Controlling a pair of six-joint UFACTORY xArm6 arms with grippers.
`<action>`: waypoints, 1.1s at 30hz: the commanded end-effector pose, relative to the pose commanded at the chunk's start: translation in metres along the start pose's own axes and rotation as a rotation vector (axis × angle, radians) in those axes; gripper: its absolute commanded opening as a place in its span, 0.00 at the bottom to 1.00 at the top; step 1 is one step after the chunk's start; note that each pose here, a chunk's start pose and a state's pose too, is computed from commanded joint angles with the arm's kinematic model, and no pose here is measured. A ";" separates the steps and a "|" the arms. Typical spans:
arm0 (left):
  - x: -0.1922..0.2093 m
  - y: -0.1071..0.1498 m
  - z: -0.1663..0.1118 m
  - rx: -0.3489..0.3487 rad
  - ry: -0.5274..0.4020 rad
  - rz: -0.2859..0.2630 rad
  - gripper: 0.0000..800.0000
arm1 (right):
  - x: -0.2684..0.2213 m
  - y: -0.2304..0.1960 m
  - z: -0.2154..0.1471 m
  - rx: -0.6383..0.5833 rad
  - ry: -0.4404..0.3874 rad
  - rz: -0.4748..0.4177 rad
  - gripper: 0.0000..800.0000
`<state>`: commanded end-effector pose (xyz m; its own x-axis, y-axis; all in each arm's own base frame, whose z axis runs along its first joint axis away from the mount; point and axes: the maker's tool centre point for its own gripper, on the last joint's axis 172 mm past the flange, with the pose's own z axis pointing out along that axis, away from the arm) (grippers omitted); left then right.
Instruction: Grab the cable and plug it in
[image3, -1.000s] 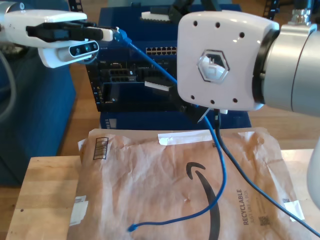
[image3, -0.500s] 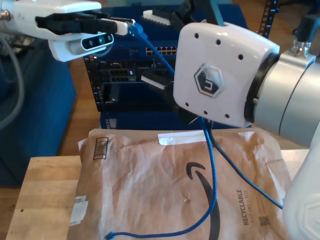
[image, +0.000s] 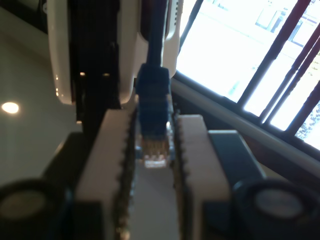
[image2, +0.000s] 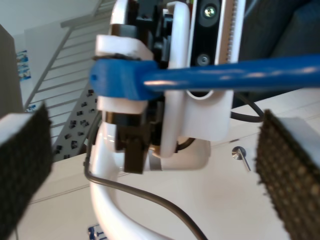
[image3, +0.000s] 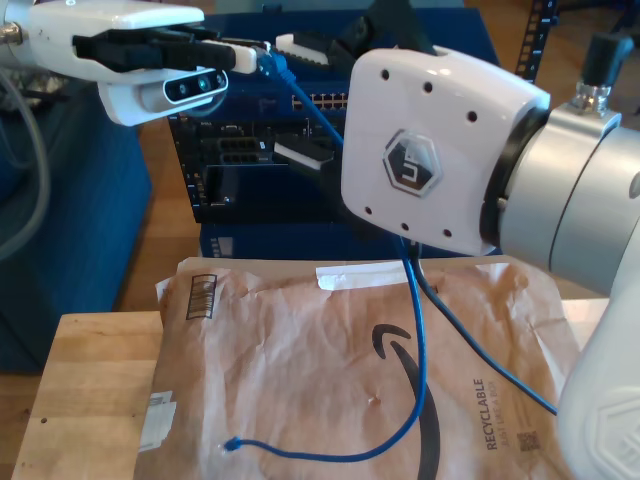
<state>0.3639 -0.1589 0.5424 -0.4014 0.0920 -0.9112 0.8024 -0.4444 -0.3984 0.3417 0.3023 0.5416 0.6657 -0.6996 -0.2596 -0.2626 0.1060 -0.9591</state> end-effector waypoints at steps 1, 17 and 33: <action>0.000 0.000 0.001 0.001 0.001 0.000 0.01 | 0.001 0.000 0.001 0.001 0.002 0.000 0.65; 0.002 0.001 0.009 0.020 0.014 -0.006 0.01 | 0.007 0.003 0.007 0.010 0.023 -0.007 0.44; 0.001 0.000 0.010 0.021 0.016 -0.005 0.01 | 0.010 -0.006 0.004 0.045 0.034 -0.009 0.26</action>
<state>0.3590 -0.1672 0.5425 -0.3983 0.1083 -0.9108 0.7908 -0.4625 -0.4008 0.3528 0.2978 0.5443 0.6433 -0.7245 -0.2476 -0.2243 0.1309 -0.9657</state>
